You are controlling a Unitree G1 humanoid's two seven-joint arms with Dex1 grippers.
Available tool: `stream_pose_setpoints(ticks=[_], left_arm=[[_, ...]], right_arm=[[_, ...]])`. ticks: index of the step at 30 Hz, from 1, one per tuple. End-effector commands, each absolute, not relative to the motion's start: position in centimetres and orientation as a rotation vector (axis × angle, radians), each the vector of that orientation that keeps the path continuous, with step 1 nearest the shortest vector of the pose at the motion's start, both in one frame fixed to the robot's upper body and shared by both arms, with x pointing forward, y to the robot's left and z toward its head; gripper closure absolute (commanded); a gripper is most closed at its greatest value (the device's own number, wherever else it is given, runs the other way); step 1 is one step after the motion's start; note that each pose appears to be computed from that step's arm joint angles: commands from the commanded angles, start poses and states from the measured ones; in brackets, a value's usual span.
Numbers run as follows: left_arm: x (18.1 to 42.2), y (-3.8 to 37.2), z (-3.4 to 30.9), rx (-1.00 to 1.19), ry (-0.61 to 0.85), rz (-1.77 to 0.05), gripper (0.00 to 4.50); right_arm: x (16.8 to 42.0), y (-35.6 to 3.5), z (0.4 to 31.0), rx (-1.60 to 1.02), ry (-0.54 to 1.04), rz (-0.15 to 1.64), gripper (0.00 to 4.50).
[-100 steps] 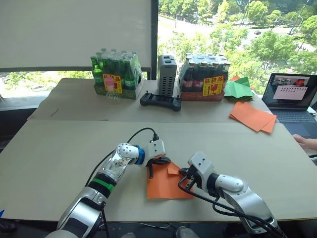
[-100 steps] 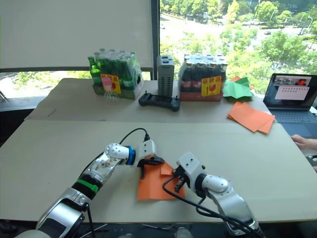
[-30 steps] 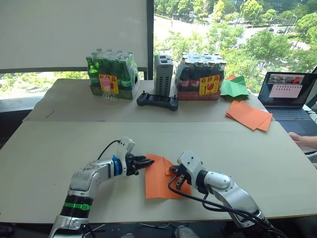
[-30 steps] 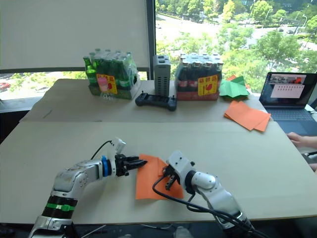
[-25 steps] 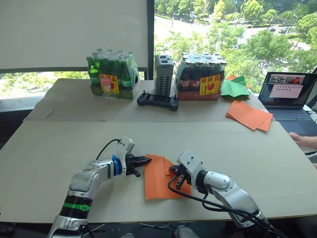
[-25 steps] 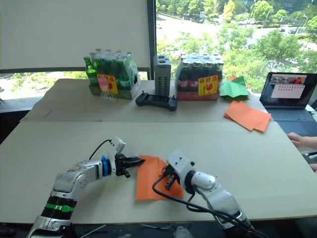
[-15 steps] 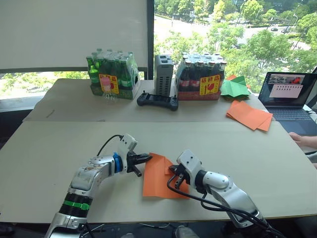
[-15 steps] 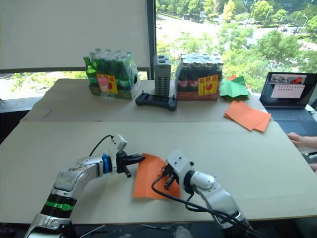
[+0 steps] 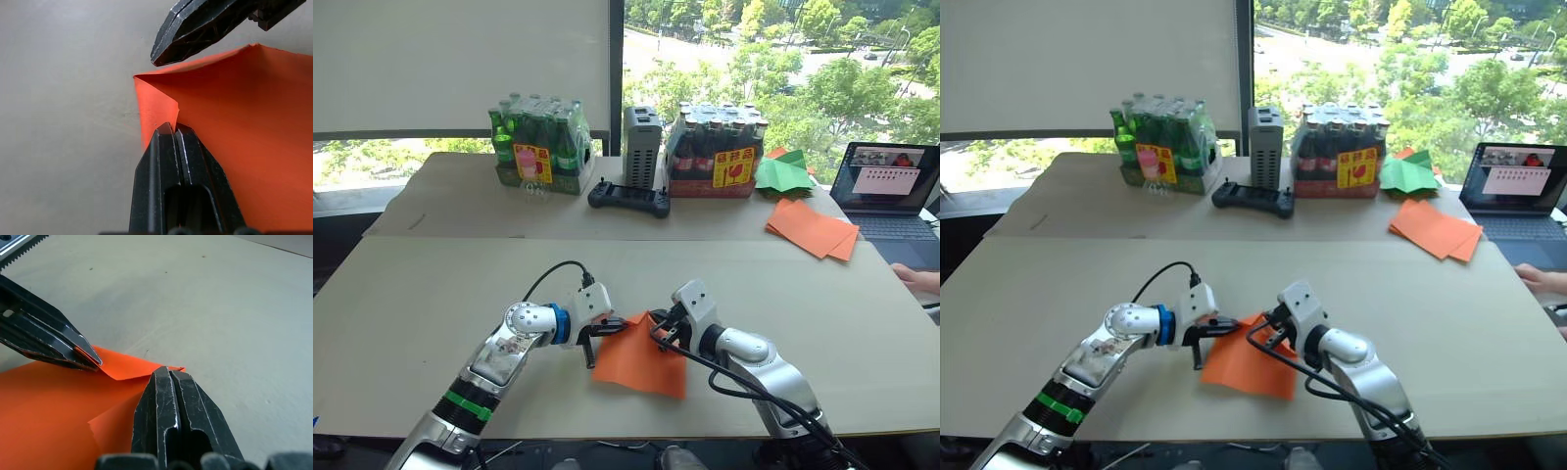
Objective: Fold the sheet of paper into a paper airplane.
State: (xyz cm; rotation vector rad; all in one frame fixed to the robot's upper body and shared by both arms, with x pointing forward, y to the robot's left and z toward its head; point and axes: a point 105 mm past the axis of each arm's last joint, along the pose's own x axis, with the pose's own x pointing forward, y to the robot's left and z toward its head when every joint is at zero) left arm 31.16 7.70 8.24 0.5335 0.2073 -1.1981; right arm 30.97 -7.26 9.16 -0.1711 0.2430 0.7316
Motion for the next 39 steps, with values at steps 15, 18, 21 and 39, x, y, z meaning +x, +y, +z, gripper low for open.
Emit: stream_pose_setpoints(ticks=[15,18,21,39], left_arm=[[31.3,7.0,7.8,0.742,0.083,-1.227,3.94],[31.3,7.1,7.8,0.739,0.079,-1.227,3.01],[31.1,7.3,8.0,0.728,0.087,-1.229,1.99],[33.3,9.8,12.0,0.261,0.237,-1.189,0.99]], right_arm=[[31.5,-6.5,8.6,-0.278,0.190,0.730,4.50],[31.5,-5.9,8.4,-0.299,0.181,0.743,4.50],[31.6,-5.9,8.1,-0.313,0.188,0.740,4.50],[32.3,-6.0,8.3,-0.323,0.178,0.716,4.50]])
